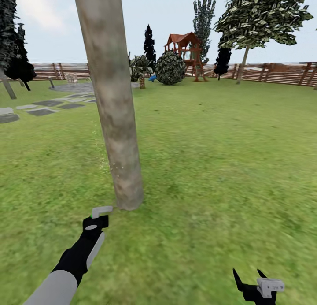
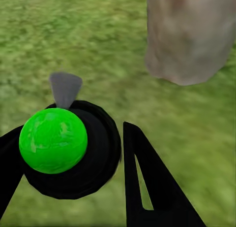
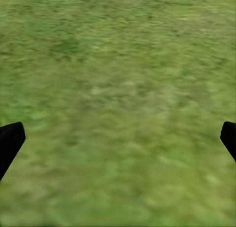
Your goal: In the garden, pick up the pesticide atomizer on the floor and spray pesticide onto both trees until each tree trunk is fully covered.
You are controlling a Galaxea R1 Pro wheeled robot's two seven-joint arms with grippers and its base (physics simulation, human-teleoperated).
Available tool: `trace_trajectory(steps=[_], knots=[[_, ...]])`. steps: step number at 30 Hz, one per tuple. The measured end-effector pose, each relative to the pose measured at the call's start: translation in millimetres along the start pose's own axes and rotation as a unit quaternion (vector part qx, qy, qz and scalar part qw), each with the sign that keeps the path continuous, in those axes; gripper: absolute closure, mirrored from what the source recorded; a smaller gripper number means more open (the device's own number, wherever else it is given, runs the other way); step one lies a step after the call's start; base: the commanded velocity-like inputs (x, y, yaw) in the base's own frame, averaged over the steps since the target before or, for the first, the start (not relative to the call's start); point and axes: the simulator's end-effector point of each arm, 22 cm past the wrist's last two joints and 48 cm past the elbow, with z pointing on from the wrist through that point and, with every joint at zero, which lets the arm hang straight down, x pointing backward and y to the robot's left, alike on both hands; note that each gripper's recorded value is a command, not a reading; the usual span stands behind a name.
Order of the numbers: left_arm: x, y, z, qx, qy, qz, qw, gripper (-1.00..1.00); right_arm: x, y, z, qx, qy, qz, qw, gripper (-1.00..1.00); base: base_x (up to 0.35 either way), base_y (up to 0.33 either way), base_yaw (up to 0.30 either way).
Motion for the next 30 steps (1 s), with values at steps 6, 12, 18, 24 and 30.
trace_trajectory(steps=[6, 12, 18, 24, 30], knots=[[-4.1, -5.6, 2.7, 0.008, 0.032, 0.017, 0.9993, 1.0, -0.3, -0.3, -0.1, 0.0, -0.001, -0.001, 1.0, -1.0, 0.0, -0.002, 0.006], [-70.4, -32.5, 1.2, 0.035, 0.04, 0.019, 0.9984, 1.0, -0.1, -0.2, -0.2, 0.0, 0.0, 0.0, 1.0, -1.0, 0.0, 0.0, -0.046], [-80.1, -47.8, 3.7, 0.079, 0.071, 0.029, 0.9939, 1.0, -0.4, -0.1, -0.2, 0.0, -0.001, 0.0, 1.0, -1.0, 0.0, 0.0, -0.171], [-72.4, -14.9, 14.5, 0.057, 0.081, 0.052, 0.9937, 1.0, -0.9, -0.6, 0.0, 0.001, -0.001, -0.001, 1.0, -1.0, 0.0, 0.0, -0.003], [-93.6, -85.6, -8.9, 0.101, 0.067, 0.075, 0.9897, 1.0, -1.5, -1.7, -0.1, 0.002, -0.002, -0.001, 1.0, -1.0, 0.0, 0.0, 0.0]])
